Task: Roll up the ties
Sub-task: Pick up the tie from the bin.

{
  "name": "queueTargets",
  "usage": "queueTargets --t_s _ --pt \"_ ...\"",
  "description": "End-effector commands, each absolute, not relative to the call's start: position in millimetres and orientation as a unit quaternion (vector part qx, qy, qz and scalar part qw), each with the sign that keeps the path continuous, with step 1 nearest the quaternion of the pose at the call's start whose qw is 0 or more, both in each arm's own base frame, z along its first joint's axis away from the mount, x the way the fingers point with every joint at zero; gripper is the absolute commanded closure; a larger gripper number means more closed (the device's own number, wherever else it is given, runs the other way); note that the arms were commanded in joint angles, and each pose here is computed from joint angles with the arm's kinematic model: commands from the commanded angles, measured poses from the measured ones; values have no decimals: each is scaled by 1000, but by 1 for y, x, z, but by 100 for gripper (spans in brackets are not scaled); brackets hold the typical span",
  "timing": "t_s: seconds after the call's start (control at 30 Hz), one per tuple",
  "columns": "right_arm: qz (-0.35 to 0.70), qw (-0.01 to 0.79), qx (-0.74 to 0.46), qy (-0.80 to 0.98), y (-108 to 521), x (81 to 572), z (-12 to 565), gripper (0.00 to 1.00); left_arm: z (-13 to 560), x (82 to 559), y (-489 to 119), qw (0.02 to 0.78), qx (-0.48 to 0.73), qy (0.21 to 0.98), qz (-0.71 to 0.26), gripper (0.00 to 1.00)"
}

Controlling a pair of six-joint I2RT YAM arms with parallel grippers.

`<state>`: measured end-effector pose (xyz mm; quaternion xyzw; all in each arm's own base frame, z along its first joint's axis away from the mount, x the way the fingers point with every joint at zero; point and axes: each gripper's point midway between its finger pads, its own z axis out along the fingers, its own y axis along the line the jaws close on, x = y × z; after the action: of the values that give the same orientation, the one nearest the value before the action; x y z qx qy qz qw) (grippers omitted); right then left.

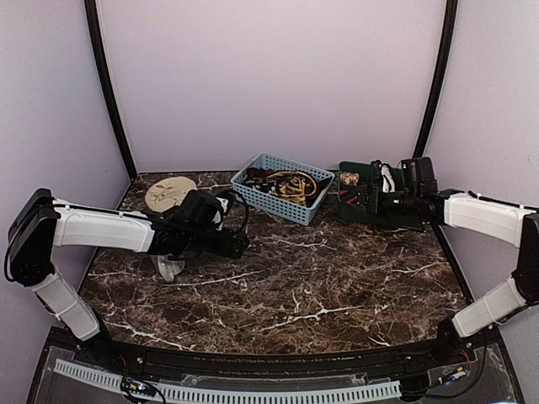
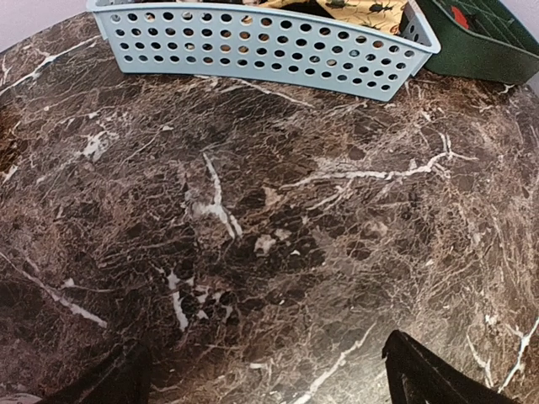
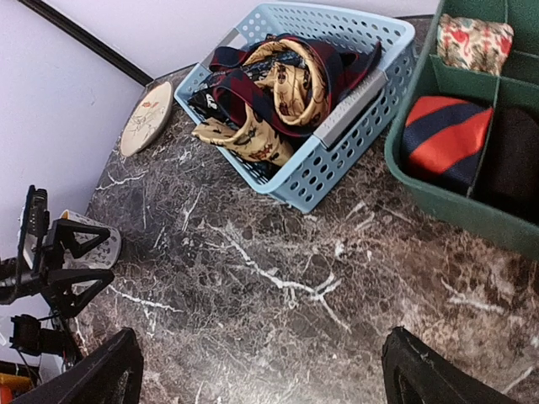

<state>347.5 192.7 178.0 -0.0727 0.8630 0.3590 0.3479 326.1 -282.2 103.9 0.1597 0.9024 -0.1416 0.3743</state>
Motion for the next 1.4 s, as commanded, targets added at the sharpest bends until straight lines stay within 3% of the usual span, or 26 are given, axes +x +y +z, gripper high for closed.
queueTargets --t_s 0.0,0.27,0.33,0.43,0.5,0.93,1.1,1.2,1.37 --pt "339 384 -116 851 211 380 209 7 135 327 -299 403 156 882 -190 1" --pt "293 366 -109 876 240 463 205 22 152 333 -312 417 158 869 -216 1" --pt "268 363 -112 885 245 482 198 31 157 334 -313 425 156 864 -220 1" --pt "216 361 -112 900 241 507 187 52 162 336 -314 432 157 860 -223 1" --pt "187 363 -110 906 236 520 184 58 164 337 -314 436 157 859 -220 1" --pt "127 330 -81 932 223 540 138 53 157 344 -309 443 158 861 -193 1" --pt "124 331 -82 932 225 548 130 58 159 343 -305 447 156 860 -188 1" --pt "124 337 -82 930 226 553 133 68 160 343 -303 449 154 860 -186 1" --pt "127 362 -80 920 226 557 155 100 159 344 -301 452 150 861 -181 1"
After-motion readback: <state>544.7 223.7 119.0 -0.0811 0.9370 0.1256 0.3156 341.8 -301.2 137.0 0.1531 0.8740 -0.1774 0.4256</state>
